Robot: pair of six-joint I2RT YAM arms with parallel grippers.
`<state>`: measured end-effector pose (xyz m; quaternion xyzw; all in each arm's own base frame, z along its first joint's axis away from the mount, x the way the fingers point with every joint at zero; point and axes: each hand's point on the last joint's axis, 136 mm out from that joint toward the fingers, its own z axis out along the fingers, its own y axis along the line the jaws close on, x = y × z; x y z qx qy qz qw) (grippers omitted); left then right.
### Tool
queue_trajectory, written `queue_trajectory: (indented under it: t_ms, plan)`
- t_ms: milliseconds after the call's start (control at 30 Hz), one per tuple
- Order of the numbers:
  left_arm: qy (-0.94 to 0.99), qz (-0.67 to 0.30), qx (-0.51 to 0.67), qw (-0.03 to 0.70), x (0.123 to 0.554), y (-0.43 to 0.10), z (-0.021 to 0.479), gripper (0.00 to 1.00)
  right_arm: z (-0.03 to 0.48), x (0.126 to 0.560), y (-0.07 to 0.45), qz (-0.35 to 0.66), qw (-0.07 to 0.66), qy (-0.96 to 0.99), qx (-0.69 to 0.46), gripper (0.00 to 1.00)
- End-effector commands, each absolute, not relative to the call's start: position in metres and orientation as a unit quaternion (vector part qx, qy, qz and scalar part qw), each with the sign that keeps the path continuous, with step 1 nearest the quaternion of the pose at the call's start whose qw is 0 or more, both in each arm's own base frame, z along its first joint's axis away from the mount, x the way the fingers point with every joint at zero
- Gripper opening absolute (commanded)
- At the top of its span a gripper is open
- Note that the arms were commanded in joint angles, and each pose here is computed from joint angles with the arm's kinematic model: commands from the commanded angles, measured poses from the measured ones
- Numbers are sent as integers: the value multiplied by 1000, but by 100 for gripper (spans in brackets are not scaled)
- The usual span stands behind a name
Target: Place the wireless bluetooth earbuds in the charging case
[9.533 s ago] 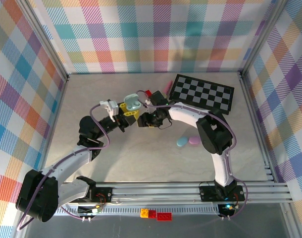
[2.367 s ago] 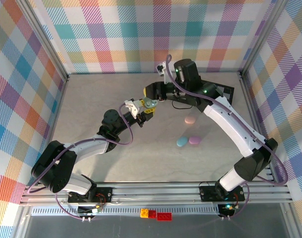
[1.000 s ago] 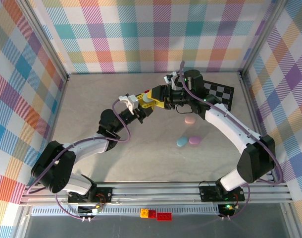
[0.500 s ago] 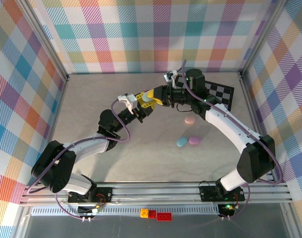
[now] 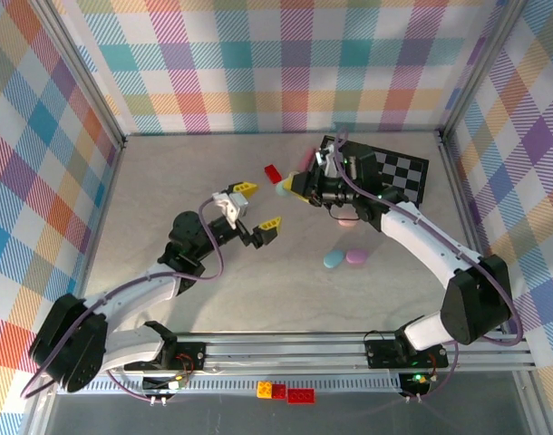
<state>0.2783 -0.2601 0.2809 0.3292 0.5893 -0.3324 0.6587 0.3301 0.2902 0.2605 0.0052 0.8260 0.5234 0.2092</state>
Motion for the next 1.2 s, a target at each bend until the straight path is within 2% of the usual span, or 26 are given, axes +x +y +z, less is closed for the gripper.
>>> queue_trajectory:
  t_ms: [0,300,467,567,633,700,800,967,1167]
  plan:
    - [644,-309,338,613,267,-249,236,100,208,337,277,459,211,863,16,4]
    - [689,-275,357,568,251,-233,205,100,80,334,263,369,137,918,45,7]
    - [696,-285,384,536,240,-237,191,100,45,334,251,333,135,931,69,5]
    - [704,-289,388,519,239,-239,185,100,40,334,248,325,137,933,72,10]
    - [707,-288,383,519,241,-239,185,100,42,335,245,314,144,936,72,19]
    - [717,-286,364,521,245,-236,187,100,50,337,240,301,157,939,65,40]
    - [736,-258,330,532,258,-224,188,100,65,341,230,272,180,944,51,61]
    - [772,-174,244,560,296,-180,196,100,94,350,199,193,247,949,28,77]
    - [800,-29,157,579,338,-118,183,100,136,362,119,32,389,920,14,97]
